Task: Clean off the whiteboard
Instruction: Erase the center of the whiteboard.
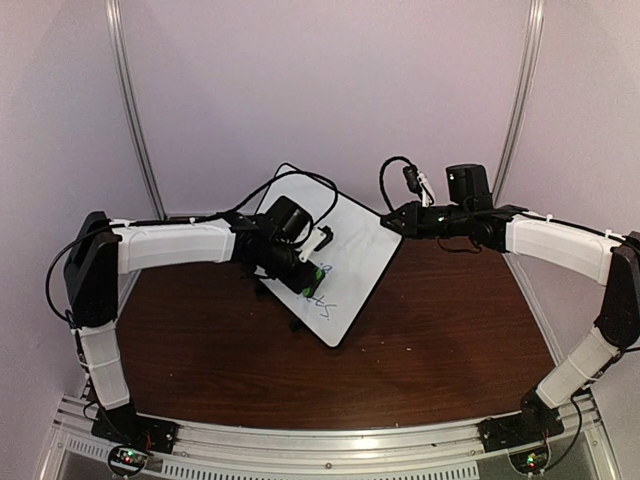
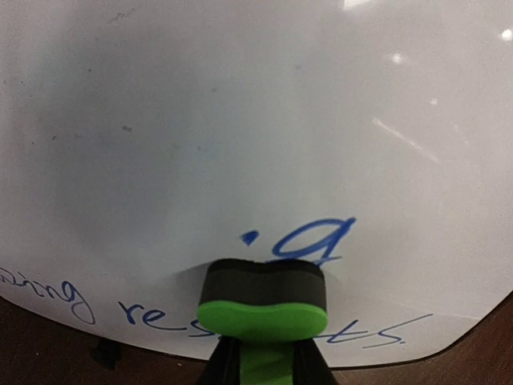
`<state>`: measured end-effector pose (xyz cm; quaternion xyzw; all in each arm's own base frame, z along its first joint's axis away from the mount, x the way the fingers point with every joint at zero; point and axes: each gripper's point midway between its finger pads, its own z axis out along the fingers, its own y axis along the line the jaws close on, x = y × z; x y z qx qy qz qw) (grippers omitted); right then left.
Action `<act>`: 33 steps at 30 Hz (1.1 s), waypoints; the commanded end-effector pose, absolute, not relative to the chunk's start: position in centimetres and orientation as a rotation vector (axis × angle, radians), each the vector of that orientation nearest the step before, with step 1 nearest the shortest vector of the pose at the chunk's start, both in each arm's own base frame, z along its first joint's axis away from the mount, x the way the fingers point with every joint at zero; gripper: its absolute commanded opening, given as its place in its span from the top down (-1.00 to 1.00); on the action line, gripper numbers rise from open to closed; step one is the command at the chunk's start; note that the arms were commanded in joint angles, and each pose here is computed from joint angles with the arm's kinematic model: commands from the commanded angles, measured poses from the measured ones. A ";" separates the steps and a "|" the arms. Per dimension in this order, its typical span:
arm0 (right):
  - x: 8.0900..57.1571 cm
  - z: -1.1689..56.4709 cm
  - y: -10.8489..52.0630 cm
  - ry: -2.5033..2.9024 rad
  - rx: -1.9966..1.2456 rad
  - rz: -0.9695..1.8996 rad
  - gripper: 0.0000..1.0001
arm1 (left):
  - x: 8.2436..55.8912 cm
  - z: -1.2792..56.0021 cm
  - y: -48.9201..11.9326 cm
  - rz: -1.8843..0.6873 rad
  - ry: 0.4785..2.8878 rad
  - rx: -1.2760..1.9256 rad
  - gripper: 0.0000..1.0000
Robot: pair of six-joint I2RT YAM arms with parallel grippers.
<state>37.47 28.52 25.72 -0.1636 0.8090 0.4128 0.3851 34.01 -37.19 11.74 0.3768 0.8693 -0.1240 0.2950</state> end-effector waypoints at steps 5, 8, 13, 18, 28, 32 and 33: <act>33.6 26.8 32.1 1.968 -0.688 1.180 1.00 | 39.4 15.2 -39.9 -0.375 2.137 0.912 0.88; 33.6 26.6 32.2 1.973 -0.688 1.184 1.00 | 38.5 14.7 -40.3 -0.430 2.141 0.942 0.88; 33.8 26.5 32.4 1.973 -0.692 1.190 1.00 | 38.2 16.0 -41.4 -0.495 2.089 0.975 0.88; 33.8 26.6 32.5 1.973 -0.692 1.190 1.00 | 39.5 18.7 -41.9 -0.478 2.025 0.940 0.88; 33.8 26.7 32.5 1.976 -0.692 1.184 1.00 | 37.6 16.4 -41.8 -0.492 2.075 0.988 0.88; 33.8 26.6 32.5 1.977 -0.695 1.184 1.00 | 34.9 12.7 -40.6 -0.456 2.160 1.045 0.88; 33.8 26.6 32.5 1.977 -0.694 1.184 1.00 | 34.4 12.0 -40.4 -0.457 2.178 1.053 0.88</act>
